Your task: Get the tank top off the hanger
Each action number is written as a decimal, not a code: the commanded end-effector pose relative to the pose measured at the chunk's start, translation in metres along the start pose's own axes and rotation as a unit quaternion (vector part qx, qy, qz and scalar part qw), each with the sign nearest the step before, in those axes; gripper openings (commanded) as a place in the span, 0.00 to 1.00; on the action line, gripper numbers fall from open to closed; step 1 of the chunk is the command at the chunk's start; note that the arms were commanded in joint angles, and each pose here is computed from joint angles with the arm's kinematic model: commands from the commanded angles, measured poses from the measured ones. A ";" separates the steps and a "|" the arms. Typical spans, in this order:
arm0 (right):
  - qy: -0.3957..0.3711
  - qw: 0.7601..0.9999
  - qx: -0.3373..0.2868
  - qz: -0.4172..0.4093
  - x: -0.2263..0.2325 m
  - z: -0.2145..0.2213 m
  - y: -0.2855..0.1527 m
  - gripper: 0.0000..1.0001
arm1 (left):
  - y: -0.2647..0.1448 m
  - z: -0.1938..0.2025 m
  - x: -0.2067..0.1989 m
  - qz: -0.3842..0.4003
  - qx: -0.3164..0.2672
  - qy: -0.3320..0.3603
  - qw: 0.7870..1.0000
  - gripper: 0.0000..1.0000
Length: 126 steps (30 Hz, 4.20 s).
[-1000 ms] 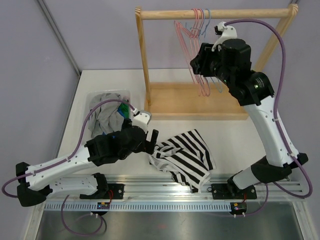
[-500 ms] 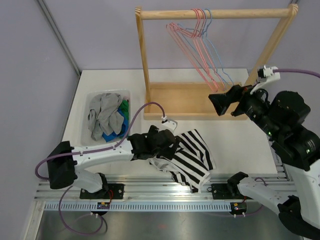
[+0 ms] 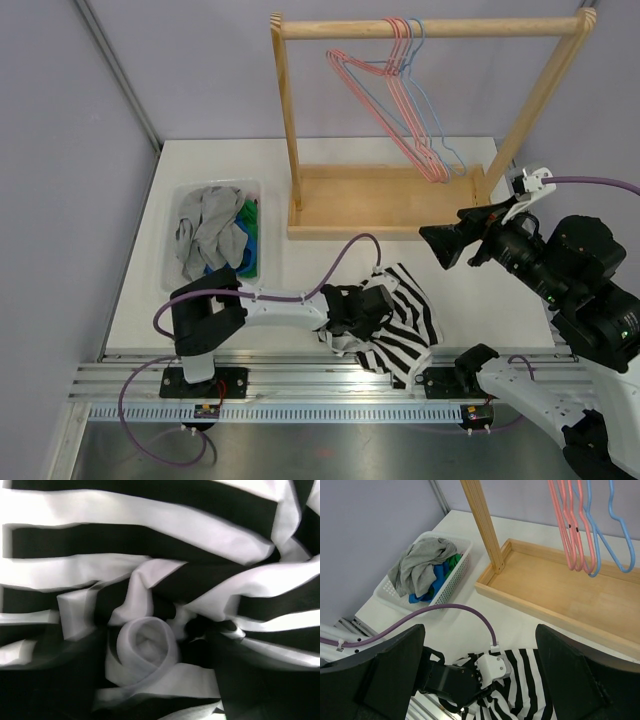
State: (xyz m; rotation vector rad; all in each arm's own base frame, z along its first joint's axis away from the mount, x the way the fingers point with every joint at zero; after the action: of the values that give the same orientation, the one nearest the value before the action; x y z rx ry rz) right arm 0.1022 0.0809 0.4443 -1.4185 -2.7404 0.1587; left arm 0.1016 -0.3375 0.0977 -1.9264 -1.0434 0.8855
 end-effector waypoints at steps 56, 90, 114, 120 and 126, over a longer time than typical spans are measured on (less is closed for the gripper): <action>-0.006 0.995 -0.008 -0.102 0.015 0.011 0.030 1.00 | -0.076 -0.151 0.376 -0.319 0.068 -0.371 0.869 0.21; 0.007 0.970 0.044 0.238 -0.039 0.046 -0.004 1.00 | -0.361 -0.105 0.244 -0.291 -0.364 -0.292 0.835 0.99; -0.034 0.956 0.109 0.272 -0.046 0.104 -0.017 1.00 | -0.319 0.011 0.239 -0.197 -0.407 -0.249 0.857 0.99; -0.027 0.956 0.107 0.271 -0.045 0.105 -0.014 0.99 | -0.316 0.008 0.238 -0.192 -0.402 -0.250 0.860 0.99; -0.015 0.960 0.102 0.262 -0.043 0.104 -0.011 0.99 | -0.319 0.008 0.238 -0.189 -0.411 -0.247 0.857 0.99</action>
State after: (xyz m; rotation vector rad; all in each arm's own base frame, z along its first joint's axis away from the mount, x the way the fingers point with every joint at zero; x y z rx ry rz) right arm 0.1048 0.0300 0.3353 -2.0214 -2.2114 0.5541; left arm 0.0798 -0.0030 0.3078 -1.9485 -2.3192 0.8091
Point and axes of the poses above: each gripper's point midway between its finger pads, its own y axis out along the fingers, its own x axis along the line the jaws close on, z = x × y, the point moved 9 cm from there along -y, back along the fingers, and after that the axes turned 15 degrees about -y, right-handed, at the moved point
